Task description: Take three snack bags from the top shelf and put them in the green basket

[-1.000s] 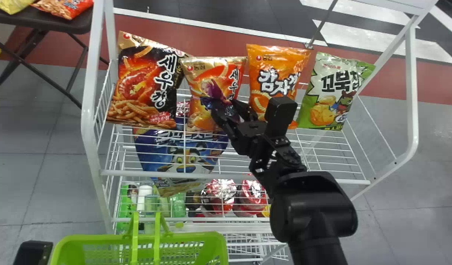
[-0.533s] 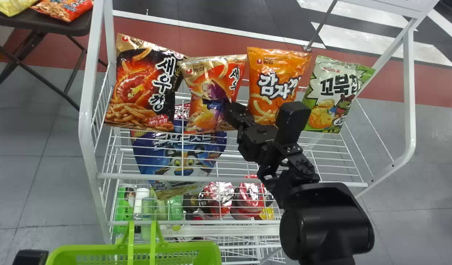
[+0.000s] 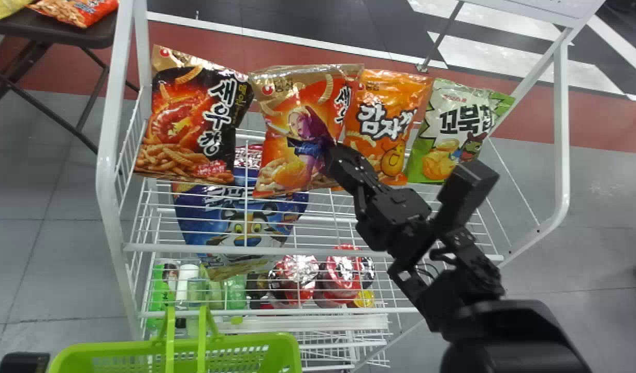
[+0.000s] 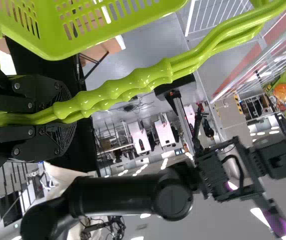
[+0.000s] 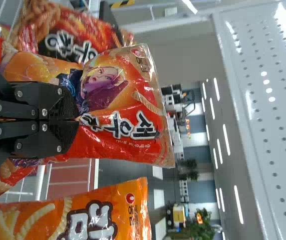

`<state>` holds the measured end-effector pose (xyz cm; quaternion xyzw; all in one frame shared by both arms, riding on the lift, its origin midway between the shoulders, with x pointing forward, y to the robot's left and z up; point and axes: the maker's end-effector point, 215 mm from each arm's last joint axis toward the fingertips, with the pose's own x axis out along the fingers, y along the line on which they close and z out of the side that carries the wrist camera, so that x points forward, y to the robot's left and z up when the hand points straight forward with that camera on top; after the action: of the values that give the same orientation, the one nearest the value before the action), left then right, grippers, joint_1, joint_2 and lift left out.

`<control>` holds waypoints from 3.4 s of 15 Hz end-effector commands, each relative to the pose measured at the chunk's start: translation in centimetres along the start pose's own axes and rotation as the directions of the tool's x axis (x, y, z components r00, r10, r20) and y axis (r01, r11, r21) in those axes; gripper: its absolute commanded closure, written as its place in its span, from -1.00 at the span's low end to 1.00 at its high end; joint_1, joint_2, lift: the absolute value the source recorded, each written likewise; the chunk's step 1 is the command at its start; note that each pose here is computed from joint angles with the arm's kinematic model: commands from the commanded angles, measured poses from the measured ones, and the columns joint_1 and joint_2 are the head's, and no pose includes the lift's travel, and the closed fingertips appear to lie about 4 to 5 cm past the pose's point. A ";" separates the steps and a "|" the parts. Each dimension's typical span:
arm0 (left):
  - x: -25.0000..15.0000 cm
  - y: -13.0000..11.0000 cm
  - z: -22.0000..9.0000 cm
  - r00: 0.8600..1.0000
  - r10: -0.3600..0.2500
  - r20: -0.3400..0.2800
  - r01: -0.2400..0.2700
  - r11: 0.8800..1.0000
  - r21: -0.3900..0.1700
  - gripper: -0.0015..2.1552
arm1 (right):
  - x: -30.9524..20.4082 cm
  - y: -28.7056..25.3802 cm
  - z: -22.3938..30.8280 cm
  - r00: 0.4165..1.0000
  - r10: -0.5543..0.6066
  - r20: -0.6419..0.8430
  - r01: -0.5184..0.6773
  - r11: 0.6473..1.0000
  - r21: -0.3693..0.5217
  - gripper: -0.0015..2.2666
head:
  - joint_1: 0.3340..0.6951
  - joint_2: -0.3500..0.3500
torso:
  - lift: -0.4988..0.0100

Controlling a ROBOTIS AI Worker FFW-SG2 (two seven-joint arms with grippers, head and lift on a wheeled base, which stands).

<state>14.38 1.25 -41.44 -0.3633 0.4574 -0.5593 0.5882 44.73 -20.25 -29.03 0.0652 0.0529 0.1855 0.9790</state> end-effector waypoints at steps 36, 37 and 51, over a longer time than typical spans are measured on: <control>1.0 -2.9 1.2 1.000 -0.015 0.023 0.013 0.995 0.100 0.76 | -8.1 7.2 -9.0 0.968 0.224 -0.114 -0.210 0.970 0.122 -0.95 | 1.00 -1.00 | 0.82; 1.3 -2.9 1.1 1.000 -0.010 0.017 0.008 0.995 0.101 0.76 | -7.2 5.9 -6.7 0.981 0.192 -0.024 -0.190 0.980 0.062 -0.95 | 1.00 -1.00 | 0.82; 1.8 -2.1 0.7 1.000 0.001 -0.004 -0.001 0.997 0.081 0.76 | 6.3 -14.1 -1.5 0.925 -0.307 0.224 0.338 0.934 -0.115 -0.92 | 1.00 -1.00 | 0.82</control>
<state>14.20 -0.89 -39.23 -0.3367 0.4339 -0.5795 0.6022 54.35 -30.16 -32.06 0.0017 -0.0621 0.0274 0.9977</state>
